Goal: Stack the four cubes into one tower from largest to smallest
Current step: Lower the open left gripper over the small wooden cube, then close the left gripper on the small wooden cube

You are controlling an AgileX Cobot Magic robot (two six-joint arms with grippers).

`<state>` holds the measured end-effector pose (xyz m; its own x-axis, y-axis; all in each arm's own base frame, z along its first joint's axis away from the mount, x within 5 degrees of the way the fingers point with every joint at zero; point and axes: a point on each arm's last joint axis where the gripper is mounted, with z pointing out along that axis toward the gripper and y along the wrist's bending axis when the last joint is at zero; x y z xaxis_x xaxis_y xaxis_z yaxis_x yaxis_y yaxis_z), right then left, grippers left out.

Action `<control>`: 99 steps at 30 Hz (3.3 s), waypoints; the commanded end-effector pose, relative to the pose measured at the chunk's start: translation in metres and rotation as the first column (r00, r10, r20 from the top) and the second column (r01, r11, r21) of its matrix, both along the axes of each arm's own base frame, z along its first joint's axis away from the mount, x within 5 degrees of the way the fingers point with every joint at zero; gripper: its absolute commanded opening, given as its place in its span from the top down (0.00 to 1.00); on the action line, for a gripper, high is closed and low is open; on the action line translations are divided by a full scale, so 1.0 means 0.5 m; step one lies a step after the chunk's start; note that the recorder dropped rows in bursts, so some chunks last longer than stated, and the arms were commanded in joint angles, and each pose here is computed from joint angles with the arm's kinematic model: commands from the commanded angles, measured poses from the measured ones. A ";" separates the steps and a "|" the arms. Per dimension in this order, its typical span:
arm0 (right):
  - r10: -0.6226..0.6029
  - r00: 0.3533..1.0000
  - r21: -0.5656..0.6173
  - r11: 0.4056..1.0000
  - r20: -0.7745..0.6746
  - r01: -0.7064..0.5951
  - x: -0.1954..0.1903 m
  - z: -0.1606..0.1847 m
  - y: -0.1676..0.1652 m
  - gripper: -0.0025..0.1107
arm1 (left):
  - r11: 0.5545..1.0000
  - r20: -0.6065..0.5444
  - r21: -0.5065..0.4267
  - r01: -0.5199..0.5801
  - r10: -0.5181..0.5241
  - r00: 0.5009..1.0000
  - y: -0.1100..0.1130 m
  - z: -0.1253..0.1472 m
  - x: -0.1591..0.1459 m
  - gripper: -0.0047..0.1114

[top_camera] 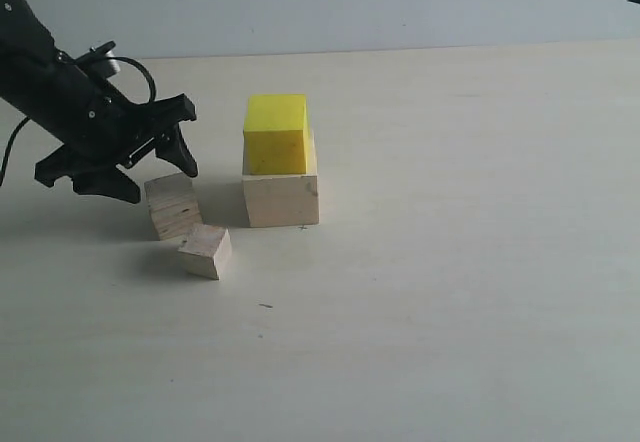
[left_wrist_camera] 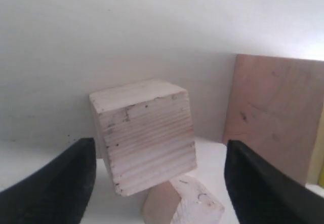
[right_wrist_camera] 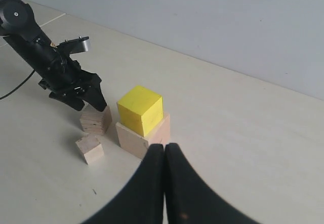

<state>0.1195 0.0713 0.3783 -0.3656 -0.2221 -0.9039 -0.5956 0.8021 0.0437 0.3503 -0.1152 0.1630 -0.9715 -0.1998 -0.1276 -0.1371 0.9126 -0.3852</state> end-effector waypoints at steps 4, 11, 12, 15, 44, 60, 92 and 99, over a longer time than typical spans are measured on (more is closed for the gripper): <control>0.000 1.000 -0.017 1.000 0.023 0.000 -0.002 -0.001 -0.003 0.98 | 0.999 0.001 -0.015 -0.045 0.045 0.999 -0.006 -0.002 0.007 0.37; -0.003 0.999 -0.039 0.999 0.032 0.005 -0.001 -0.002 -0.006 0.98 | 0.997 -0.008 -0.010 -0.073 0.073 0.997 -0.006 -0.005 0.014 0.37; -0.003 0.999 -0.039 0.999 0.032 0.005 -0.001 -0.002 -0.006 0.98 | 0.997 -0.007 -0.011 -0.072 0.072 0.997 -0.007 -0.004 0.017 0.37; -0.003 0.999 -0.039 0.999 0.032 0.005 -0.001 -0.002 -0.006 0.98 | 0.998 -0.046 -0.008 -0.060 0.060 0.997 -0.010 -0.018 0.022 0.37; -0.004 1.000 -0.038 0.999 0.031 0.005 -0.001 -0.001 -0.006 0.98 | 0.956 -0.098 0.234 0.176 -0.156 0.983 0.018 -0.047 0.012 0.95; -0.004 0.999 -0.035 0.999 0.031 0.006 -0.001 -0.001 -0.005 0.98 | 0.745 -0.254 0.459 0.483 -0.411 0.875 0.070 -0.048 -0.002 0.94; 0.010 0.999 -0.061 0.998 0.047 -0.008 -0.001 -0.002 -0.006 0.98 | 0.676 -0.301 0.512 0.530 -0.437 0.848 0.085 -0.045 -0.002 0.30; 0.011 0.999 -0.062 0.998 0.048 -0.008 -0.001 -0.002 -0.006 0.98 | 0.655 -0.261 0.533 0.535 -0.474 0.841 0.084 -0.045 0.007 0.45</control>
<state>0.1201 0.0700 0.3778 -0.3318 -0.2772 -0.9017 -0.6071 0.7943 -0.0209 0.3536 -0.0734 0.1413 -0.9156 0.3987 0.0513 0.4003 0.8926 0.2073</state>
